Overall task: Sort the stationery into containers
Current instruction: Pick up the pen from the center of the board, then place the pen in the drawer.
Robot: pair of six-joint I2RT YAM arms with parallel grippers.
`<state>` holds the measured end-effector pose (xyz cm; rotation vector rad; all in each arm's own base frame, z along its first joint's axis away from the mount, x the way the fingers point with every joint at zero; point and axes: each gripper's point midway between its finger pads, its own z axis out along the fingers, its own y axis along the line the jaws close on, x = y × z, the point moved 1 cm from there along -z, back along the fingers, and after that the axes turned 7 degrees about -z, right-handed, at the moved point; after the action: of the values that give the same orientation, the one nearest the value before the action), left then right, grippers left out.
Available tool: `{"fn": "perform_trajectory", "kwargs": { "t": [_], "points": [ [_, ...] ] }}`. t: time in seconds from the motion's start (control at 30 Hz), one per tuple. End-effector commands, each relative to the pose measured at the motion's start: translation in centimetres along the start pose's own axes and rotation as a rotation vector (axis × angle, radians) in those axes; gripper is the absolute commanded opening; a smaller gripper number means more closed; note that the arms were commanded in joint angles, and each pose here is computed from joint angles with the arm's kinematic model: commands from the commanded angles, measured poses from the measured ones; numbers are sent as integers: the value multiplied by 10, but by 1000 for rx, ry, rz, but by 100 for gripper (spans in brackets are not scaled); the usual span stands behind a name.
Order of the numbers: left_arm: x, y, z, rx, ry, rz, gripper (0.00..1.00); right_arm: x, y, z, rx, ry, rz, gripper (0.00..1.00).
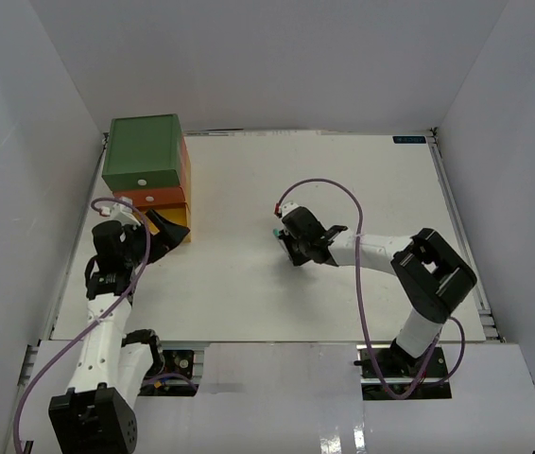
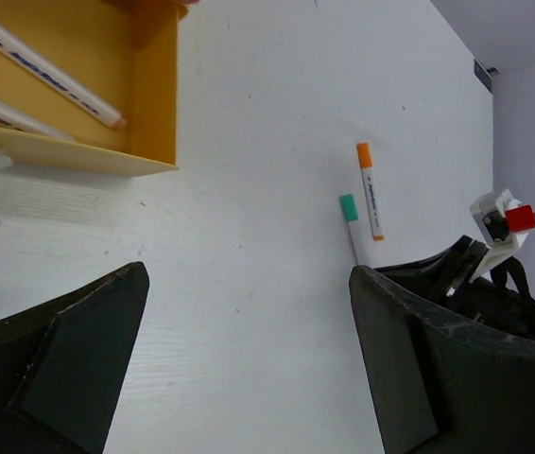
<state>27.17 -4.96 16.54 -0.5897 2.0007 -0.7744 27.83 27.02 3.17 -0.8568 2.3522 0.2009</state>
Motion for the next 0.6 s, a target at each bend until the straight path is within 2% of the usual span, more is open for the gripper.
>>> {"fn": "perform_trajectory", "kwargs": {
  "t": [0.0, 0.17, 0.2, 0.27, 0.33, 0.57],
  "points": [
    [20, -23, -3, 110, 85, -59, 98, -10, 20, -26, -71, -69, -2, 12],
    [50, -68, 2, 183, 174, -61, 98, -32, 47, -55, -183, -187, 15, 14],
    [46, -76, 4, 181, 151, -84, 98, -37, 53, -62, -201, -210, 23, 14],
    [62, -86, 11, 173, 195, -90, 98, -41, 60, -69, -234, -228, 28, 15],
    [63, -94, 19, 155, 178, -105, 98, -47, 68, -78, -265, -260, 34, 15],
    [100, -126, 50, 140, 250, -73, 98, -55, 80, -92, -321, -316, 34, 17]
  ]
}}
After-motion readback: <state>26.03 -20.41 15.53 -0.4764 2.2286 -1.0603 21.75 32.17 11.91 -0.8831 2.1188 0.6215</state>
